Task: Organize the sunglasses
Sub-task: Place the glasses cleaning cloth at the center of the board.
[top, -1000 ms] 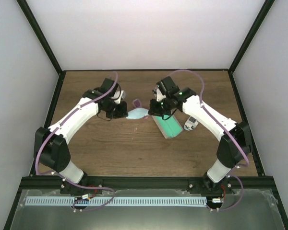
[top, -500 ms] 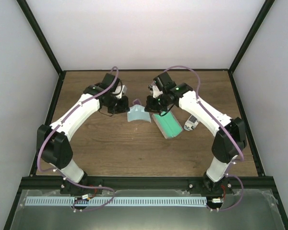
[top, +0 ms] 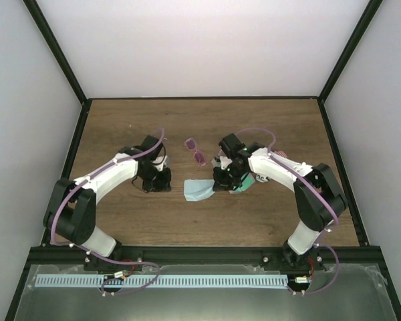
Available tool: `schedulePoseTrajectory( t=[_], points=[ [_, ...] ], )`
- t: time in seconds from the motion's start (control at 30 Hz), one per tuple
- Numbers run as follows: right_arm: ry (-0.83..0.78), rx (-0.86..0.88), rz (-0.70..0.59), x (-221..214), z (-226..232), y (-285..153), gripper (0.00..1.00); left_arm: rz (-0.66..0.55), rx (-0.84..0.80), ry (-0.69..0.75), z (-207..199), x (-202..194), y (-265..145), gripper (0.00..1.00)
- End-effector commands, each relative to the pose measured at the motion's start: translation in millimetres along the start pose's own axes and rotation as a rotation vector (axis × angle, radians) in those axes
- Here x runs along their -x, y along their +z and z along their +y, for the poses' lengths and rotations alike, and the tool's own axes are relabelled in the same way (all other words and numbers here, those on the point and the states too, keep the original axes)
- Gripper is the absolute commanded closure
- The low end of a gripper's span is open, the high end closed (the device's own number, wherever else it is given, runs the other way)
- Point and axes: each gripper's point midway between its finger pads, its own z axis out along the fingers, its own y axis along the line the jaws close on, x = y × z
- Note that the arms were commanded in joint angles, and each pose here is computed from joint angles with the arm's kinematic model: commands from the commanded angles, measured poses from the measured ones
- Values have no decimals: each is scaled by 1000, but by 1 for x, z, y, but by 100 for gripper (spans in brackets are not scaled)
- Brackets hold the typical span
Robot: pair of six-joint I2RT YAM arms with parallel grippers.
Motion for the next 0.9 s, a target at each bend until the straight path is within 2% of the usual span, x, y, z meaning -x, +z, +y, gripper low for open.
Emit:
schedulePoseTrajectory(
  t=[0.0, 0.17, 0.37, 0.47, 0.6, 0.87],
  points=[
    [-27, 73, -24, -2, 14, -7, 99, 10, -40, 14, 0, -11, 4, 96],
    [-22, 76, -1, -8, 11, -2, 99, 50, -51, 7, 5, -23, 13, 96],
    [-7, 63, 30, -12, 5, 8, 99, 60, -74, 18, -1, -20, 17, 96],
    [5, 29, 41, -15, -4, 12, 99, 35, -76, 39, -7, -9, 16, 87],
    [29, 2, 76, -25, -15, 20, 99, -1, -83, 56, -18, 13, 16, 68],
    [51, -57, 87, -34, -34, 28, 99, 5, -86, 105, -37, 36, 30, 65]
  ],
)
